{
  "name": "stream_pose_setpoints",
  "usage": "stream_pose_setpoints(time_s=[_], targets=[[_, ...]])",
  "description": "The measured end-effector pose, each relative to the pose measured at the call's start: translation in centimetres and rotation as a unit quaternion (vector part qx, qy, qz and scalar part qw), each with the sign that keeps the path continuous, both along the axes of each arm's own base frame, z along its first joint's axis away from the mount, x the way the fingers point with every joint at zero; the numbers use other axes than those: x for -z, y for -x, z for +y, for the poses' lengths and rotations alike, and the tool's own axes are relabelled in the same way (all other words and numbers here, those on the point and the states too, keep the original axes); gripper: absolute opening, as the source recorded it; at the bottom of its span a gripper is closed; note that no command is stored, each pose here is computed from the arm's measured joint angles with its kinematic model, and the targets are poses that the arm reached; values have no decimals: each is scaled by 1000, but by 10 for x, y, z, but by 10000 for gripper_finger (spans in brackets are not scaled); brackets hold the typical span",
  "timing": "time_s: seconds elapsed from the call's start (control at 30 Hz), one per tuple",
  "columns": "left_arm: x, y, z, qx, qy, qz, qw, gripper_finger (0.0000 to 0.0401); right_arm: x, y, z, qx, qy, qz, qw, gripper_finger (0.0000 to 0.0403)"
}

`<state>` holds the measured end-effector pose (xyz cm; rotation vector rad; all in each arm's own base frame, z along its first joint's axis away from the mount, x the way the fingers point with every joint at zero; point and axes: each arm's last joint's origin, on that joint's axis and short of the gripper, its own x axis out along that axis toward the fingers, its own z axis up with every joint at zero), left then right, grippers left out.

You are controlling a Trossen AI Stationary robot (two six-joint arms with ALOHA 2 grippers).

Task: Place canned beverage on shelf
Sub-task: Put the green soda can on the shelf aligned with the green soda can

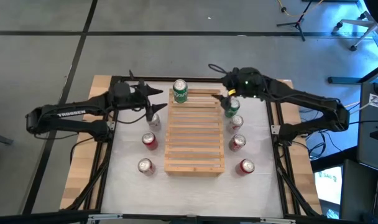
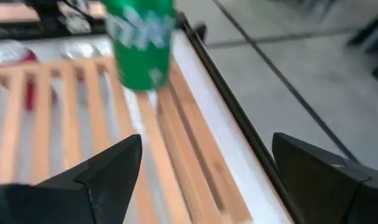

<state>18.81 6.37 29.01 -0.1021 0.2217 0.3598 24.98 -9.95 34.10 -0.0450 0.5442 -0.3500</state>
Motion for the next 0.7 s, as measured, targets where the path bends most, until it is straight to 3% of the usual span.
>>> stream_pose_setpoints(time_s=[0.37,0.47,0.7], targets=[[0,-3,-11,25,0,0,1000,322,21,34,-40,0,-87,93,992,353],[0,-4,-12,27,0,0,1000,322,26,43,-43,-22,-69,142,987,353],[0,-4,-12,27,1,-1,1000,322,33,49,-38,-137,17,225,965,353]])
